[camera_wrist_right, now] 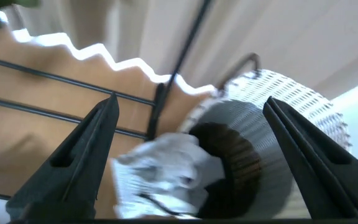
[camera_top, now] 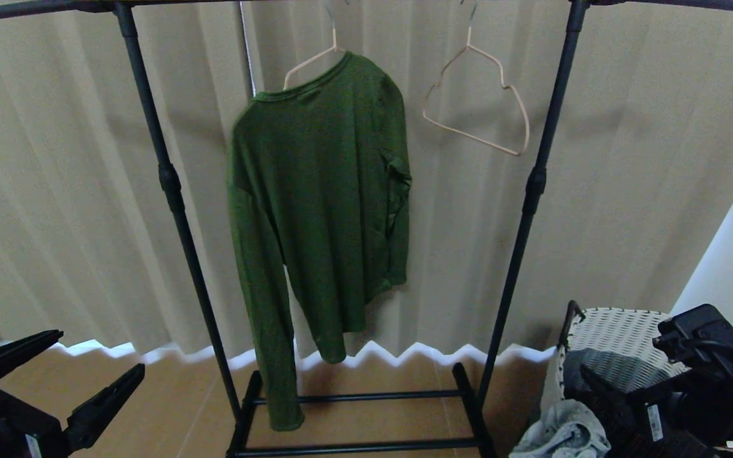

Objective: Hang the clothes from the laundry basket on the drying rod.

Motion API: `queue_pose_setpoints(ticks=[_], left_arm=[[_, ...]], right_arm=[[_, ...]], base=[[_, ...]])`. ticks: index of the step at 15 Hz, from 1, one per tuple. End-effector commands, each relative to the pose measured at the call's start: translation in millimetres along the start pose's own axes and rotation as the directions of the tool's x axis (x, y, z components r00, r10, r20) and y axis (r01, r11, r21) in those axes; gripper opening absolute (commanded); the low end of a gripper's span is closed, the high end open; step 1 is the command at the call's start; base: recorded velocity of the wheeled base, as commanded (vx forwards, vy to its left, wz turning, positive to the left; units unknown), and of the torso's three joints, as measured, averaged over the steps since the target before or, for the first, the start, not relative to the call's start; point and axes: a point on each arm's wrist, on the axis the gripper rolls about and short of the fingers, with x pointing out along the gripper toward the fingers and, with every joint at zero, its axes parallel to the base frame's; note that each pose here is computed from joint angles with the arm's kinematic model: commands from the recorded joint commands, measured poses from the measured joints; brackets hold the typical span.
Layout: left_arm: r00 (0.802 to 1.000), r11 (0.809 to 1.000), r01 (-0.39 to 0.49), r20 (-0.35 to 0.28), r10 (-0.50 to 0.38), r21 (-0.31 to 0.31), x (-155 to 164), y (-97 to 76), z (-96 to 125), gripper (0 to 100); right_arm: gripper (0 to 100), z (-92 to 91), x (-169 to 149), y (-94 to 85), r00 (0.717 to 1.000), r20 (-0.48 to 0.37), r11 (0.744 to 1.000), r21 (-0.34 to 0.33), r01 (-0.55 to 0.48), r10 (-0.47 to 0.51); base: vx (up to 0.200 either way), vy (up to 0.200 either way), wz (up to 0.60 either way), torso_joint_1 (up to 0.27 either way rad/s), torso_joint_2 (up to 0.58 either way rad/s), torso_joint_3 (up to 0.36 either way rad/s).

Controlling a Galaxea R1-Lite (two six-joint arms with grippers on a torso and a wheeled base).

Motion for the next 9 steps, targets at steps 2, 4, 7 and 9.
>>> queue_pose_setpoints(ticks=[2, 4, 7, 9], left_arm=[[1.000, 1.000, 0.007, -0.004, -0.007, 0.004, 0, -0.9, -1, 100], [1.000, 1.000, 0.021, -0.004, -0.021, 0.007, 1, -2.1, -1, 100], [1.000, 1.000, 0.029, 0.011, -0.029, 0.004, 2, -2.2, 4, 100], [1.000, 1.000, 0.027, 0.014, -0.027, 0.001, 2, -1.6, 5, 100]], right_arm=[[100, -5.6, -2, -0.1, 1.000, -0.017, 1.000, -0.006, -0.001, 0.001], [100, -16.4, -4, 0.7, 0.998, -0.055, 1.000, -0.020, -0.016, 0.015], [100, -26.1, -6, 1.8, 0.991, -0.104, 0.990, -0.108, -0.093, 0.081], [100, -30.5, 2, -1.1, 0.980, -0.191, 0.973, -0.206, -0.101, 0.061]], base=[[0.000, 0.000, 0.00, 0.000, 0.00, 0.000], [0.000, 0.000, 0.00, 0.000, 0.00, 0.000], [0.000, 0.000, 0.00, 0.000, 0.00, 0.000], [0.000, 0.000, 0.00, 0.000, 0.00, 0.000]])
